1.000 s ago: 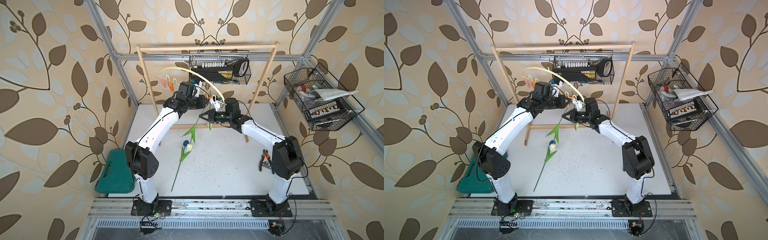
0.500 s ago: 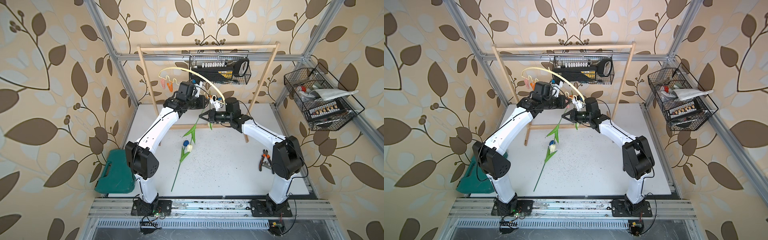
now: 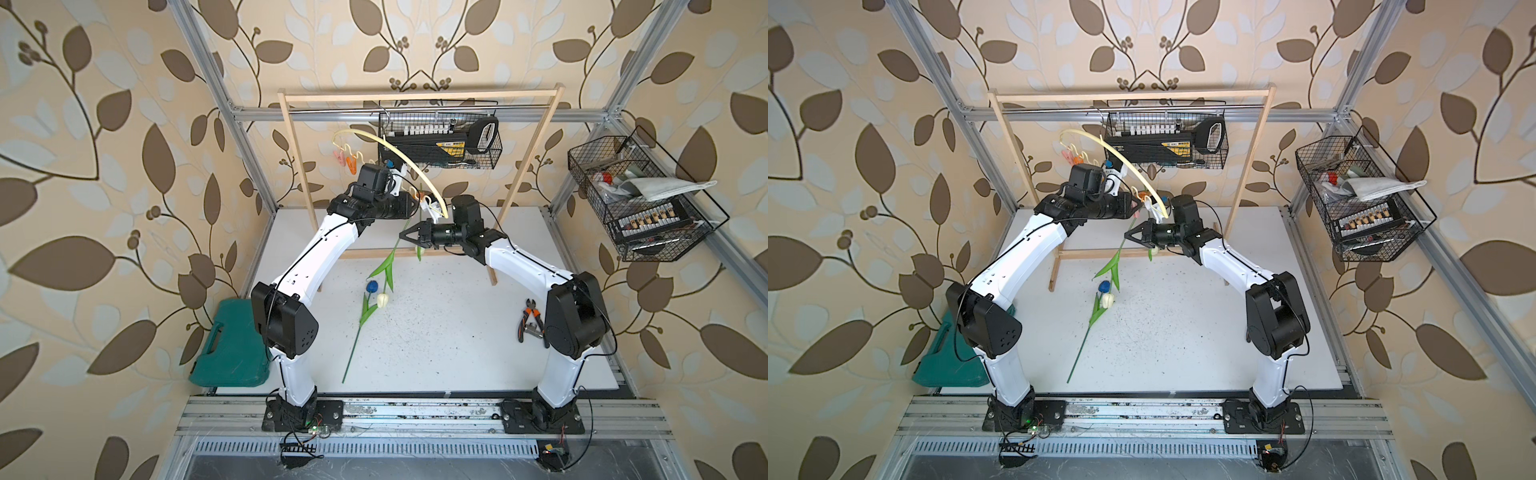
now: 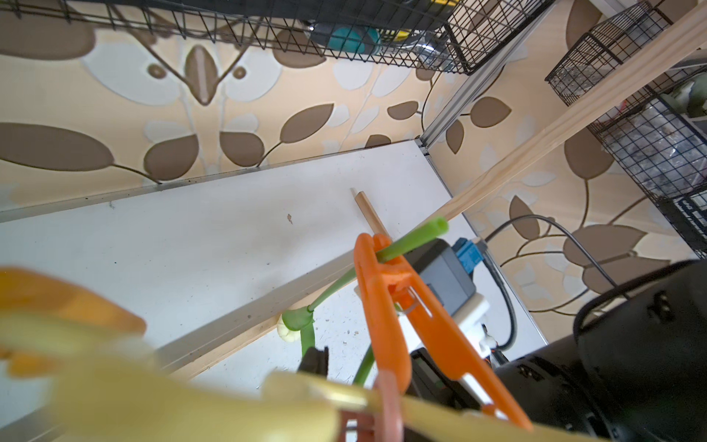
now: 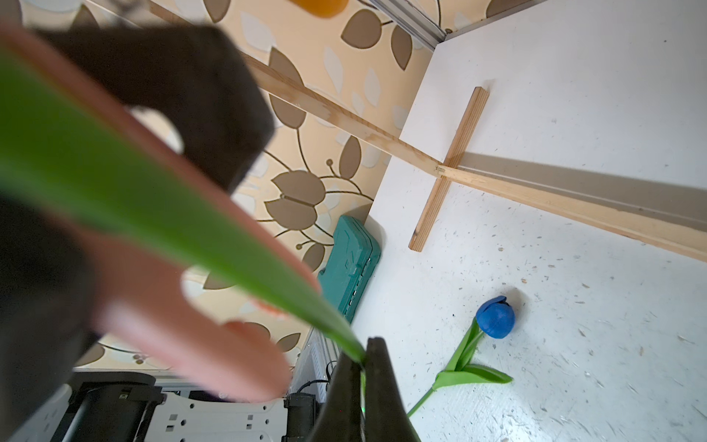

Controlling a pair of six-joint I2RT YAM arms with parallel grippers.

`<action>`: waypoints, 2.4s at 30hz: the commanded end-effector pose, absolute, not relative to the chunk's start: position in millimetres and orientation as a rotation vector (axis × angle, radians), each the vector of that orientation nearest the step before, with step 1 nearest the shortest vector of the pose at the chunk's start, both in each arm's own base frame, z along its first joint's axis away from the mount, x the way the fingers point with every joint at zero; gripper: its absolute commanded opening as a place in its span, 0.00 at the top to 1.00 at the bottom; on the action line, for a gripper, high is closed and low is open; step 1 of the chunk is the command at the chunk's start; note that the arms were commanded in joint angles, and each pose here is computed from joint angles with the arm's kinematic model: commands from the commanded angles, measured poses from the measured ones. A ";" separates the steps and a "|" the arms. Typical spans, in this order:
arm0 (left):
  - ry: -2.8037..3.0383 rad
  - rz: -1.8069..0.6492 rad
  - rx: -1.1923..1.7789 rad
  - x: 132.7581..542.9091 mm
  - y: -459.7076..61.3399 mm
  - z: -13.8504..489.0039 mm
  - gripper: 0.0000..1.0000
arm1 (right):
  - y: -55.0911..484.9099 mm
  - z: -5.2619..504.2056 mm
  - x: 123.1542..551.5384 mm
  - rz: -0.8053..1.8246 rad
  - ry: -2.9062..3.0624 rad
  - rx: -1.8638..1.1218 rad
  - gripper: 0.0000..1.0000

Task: Dry the flowers on a clothes hanger
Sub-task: Clamp the flower onto the hanger.

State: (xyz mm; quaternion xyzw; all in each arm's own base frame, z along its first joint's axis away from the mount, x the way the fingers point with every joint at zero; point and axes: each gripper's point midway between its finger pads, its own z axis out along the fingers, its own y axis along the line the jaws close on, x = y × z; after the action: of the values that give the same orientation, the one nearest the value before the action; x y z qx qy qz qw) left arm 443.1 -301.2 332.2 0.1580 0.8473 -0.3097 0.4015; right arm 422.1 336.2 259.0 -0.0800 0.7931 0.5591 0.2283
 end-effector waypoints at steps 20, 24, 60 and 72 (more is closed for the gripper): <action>2.117 -0.796 0.460 438.7 -308.8 338.3 0.86 | 330.3 303.4 411.2 1.641 2.060 -0.303 1.00; 2.118 -0.804 0.456 439.3 -309.9 336.5 0.85 | 330.9 305.7 411.2 1.651 2.054 -0.306 1.00; 2.137 -0.728 0.456 442.7 -302.3 334.0 0.59 | 285.9 263.1 410.7 1.489 2.177 -0.210 0.14; 2.128 -0.739 0.454 443.7 -303.6 336.0 0.51 | 228.0 252.6 445.3 1.046 2.138 -0.089 0.25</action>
State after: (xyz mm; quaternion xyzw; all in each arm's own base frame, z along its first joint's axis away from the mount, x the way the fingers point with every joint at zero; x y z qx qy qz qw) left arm 444.6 -298.1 321.2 0.1700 0.8554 -0.2860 0.3970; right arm 430.2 242.5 255.4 -0.0377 0.8316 0.4544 0.3170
